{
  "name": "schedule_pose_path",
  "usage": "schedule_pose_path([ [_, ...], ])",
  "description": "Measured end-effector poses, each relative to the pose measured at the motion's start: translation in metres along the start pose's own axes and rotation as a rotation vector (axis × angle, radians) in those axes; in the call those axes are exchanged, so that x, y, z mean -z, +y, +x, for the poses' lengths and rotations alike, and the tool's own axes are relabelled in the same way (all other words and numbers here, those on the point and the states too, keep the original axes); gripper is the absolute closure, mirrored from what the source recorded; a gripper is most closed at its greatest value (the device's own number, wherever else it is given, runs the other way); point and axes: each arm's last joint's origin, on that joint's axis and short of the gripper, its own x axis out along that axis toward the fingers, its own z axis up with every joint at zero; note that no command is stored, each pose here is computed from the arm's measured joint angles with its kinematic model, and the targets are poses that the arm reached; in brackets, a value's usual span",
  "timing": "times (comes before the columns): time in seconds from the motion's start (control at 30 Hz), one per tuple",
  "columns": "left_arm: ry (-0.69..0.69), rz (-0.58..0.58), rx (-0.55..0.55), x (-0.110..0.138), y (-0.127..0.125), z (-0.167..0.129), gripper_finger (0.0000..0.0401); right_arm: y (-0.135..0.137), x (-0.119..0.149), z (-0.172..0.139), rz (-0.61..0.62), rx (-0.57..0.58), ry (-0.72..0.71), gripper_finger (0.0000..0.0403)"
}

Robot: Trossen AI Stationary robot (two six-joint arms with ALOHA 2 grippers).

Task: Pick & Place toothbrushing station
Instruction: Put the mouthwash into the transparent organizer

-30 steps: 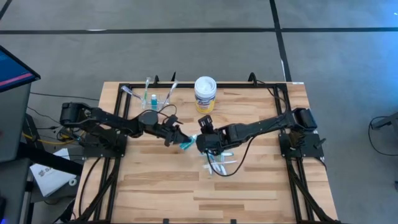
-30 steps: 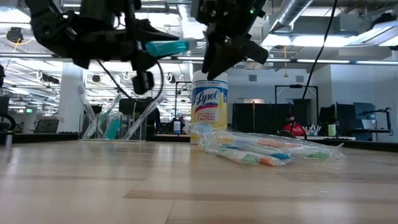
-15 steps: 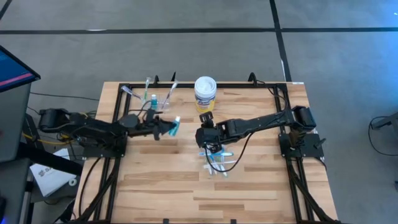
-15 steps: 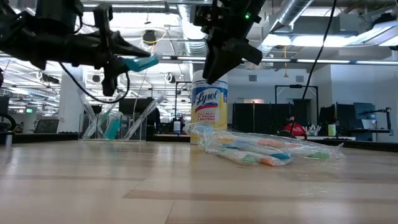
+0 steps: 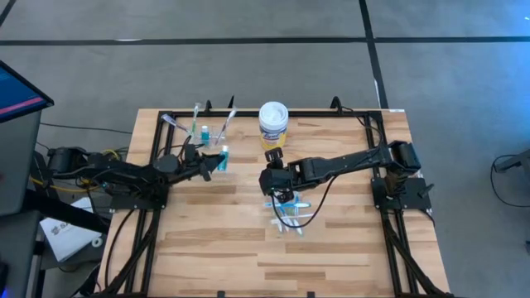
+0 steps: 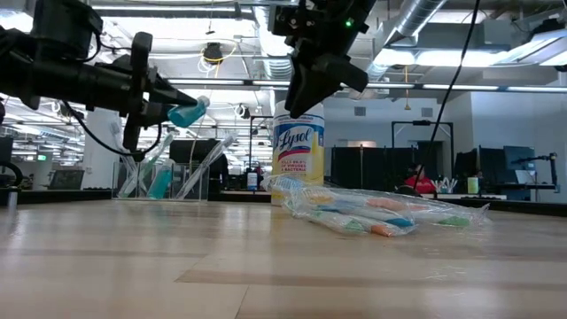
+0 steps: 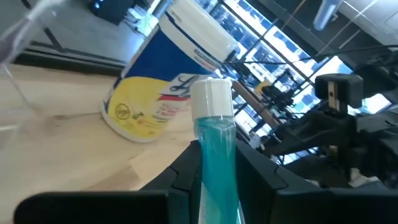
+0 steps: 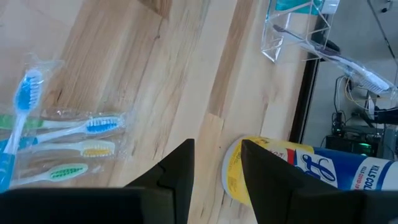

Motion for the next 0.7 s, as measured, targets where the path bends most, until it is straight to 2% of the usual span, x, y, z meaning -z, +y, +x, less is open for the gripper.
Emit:
schedule_pose_path([
  [0.3,-0.060,0.046,-0.112,0.000,0.004,0.000,0.0334,-0.002,0.001,0.001,0.012,0.000,0.003,0.0281],
  [0.7,-0.072,0.142,-0.257,0.015,0.002,-0.009,0.0334,-0.007,0.004,0.004,0.027,-0.015,0.003,0.0281],
])
